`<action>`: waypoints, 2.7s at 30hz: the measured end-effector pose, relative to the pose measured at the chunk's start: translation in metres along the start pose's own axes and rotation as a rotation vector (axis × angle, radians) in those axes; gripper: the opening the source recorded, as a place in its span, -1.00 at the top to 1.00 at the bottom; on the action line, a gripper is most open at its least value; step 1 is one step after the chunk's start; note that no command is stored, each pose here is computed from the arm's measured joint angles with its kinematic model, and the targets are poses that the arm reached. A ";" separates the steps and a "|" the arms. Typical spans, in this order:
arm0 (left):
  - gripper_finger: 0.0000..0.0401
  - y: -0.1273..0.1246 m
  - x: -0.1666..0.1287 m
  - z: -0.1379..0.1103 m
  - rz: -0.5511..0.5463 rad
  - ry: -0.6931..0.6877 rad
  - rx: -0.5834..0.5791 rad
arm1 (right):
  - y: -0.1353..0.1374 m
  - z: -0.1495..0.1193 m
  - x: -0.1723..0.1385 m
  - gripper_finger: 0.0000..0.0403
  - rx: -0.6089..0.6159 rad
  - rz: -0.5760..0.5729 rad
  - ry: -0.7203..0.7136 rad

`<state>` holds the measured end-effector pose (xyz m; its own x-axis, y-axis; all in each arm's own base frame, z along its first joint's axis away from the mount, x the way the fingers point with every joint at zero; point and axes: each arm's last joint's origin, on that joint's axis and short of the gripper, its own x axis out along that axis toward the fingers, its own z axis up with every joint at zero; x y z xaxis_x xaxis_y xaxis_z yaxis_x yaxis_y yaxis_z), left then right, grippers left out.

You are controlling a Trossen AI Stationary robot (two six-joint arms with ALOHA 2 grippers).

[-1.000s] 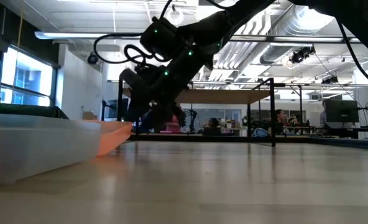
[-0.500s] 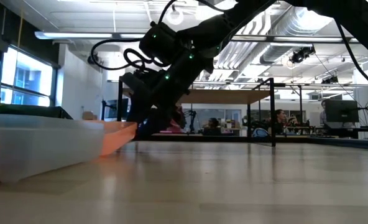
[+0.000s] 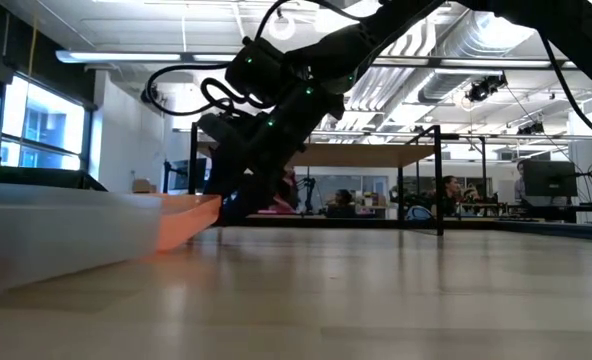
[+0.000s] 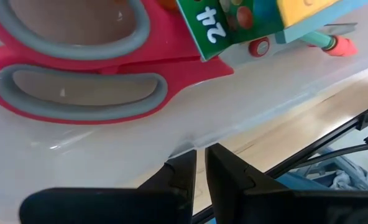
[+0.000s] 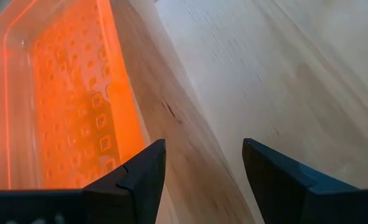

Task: Pack school essentials
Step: Close the supply box

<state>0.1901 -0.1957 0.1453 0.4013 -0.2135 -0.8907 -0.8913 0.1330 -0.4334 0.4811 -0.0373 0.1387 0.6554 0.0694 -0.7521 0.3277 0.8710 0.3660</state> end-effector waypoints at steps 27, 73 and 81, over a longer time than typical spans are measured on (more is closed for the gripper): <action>0.87 -0.004 0.001 0.006 -0.004 -0.002 0.001 | 0.033 0.016 -0.027 -0.01 -0.074 0.090 -0.035; 0.87 -0.012 0.003 0.020 -0.089 -0.154 -0.053 | 0.117 0.008 -0.054 -0.01 -0.239 0.020 -0.007; 0.87 -0.016 0.003 0.018 -0.120 -0.131 -0.019 | 0.114 0.011 -0.054 -0.01 -0.226 0.018 -0.015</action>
<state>0.2088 -0.1808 0.1473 0.5278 -0.0987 -0.8436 -0.8388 0.0955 -0.5360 0.4902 0.0533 0.2272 0.6705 0.0797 -0.7376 0.1564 0.9567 0.2456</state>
